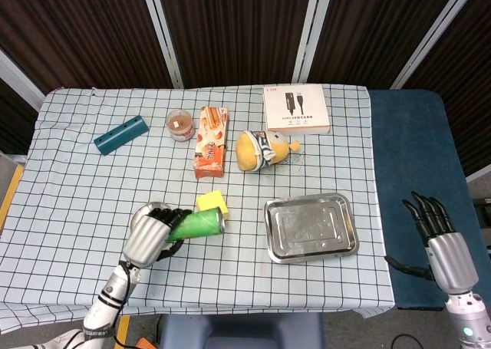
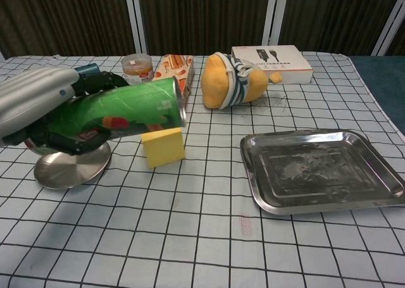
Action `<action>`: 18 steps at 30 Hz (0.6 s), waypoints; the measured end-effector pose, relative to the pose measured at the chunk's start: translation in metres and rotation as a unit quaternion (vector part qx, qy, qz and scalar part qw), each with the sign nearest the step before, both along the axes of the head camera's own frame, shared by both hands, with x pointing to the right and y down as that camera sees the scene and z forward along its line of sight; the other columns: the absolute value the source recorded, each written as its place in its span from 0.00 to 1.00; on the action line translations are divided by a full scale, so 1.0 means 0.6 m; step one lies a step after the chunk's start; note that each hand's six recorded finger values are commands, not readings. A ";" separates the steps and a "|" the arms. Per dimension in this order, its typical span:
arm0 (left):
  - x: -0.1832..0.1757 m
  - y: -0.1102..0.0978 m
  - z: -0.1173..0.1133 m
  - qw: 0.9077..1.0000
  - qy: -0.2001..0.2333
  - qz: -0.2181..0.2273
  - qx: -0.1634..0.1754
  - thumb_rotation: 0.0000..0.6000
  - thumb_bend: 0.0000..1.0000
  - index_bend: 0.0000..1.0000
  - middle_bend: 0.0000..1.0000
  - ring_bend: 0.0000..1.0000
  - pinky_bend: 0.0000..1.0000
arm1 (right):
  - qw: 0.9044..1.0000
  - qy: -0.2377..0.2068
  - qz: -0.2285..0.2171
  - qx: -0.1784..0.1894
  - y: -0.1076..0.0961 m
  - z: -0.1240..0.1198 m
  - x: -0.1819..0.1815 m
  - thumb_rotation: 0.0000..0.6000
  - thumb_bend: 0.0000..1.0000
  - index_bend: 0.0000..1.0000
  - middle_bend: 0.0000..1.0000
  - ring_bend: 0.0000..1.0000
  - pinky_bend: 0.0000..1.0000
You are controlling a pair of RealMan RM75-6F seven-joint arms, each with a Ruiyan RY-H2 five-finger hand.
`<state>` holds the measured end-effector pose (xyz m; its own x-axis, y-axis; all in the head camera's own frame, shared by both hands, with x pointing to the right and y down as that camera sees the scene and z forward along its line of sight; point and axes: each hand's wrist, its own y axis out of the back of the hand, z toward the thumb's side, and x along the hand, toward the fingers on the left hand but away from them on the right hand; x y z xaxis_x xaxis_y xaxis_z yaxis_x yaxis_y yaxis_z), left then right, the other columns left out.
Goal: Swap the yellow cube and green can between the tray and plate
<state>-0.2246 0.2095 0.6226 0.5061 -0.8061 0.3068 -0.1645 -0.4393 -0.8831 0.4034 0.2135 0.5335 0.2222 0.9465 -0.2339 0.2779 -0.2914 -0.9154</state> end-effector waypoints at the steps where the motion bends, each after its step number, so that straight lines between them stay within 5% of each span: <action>1: 0.014 0.009 -0.011 1.000 0.012 0.017 0.001 1.00 0.66 0.44 0.52 0.56 0.58 | 1.000 -0.003 0.002 0.002 -0.001 -0.003 0.002 1.00 0.02 0.00 0.00 0.00 0.00; 10: 0.095 0.059 -0.017 0.995 0.034 0.091 -0.007 1.00 0.66 0.44 0.52 0.56 0.58 | 1.000 -0.015 0.017 0.020 -0.002 -0.020 0.015 1.00 0.02 0.00 0.00 0.00 0.00; 18: 0.147 0.091 0.004 0.994 0.018 0.109 -0.006 1.00 0.65 0.44 0.49 0.54 0.58 | 1.000 -0.018 0.013 0.016 -0.001 -0.021 0.015 1.00 0.02 0.00 0.00 0.00 0.00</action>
